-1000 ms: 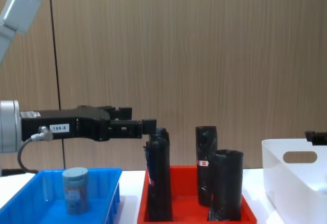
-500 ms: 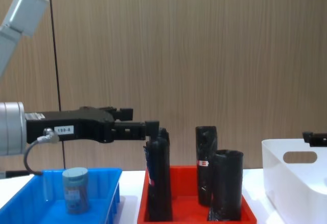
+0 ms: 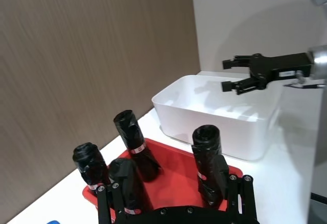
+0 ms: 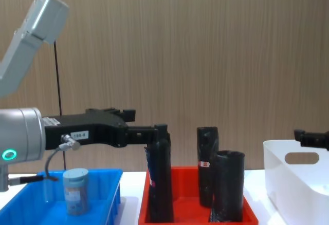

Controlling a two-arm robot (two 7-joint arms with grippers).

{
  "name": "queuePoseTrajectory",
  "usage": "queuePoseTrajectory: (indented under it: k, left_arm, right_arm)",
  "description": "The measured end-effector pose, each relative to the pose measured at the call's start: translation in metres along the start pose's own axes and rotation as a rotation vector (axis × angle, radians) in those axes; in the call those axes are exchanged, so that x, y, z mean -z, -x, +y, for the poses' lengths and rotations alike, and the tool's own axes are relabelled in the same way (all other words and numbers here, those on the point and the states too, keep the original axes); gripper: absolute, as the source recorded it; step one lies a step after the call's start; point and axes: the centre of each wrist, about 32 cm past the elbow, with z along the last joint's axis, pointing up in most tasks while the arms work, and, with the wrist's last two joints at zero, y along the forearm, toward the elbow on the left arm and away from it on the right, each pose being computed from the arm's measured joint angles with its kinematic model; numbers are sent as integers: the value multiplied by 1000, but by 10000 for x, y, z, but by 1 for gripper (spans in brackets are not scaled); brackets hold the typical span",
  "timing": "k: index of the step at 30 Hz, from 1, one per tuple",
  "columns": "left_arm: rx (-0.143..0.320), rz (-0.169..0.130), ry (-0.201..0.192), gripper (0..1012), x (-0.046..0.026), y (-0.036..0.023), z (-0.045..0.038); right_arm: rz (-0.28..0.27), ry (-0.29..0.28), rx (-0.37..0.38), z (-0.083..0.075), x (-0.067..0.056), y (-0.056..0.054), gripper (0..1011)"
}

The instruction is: Pick the cotton swabs from the blue box and place them into the white box.

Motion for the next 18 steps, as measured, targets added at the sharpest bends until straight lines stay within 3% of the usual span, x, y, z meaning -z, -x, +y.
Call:
queuePoseTrajectory:
  k: [18]
  left_arm:
    - [-162, -59, 12, 1004, 3, 358, -105]
  right_arm:
    - [72, -98, 15, -372, -62, 506, 1001]
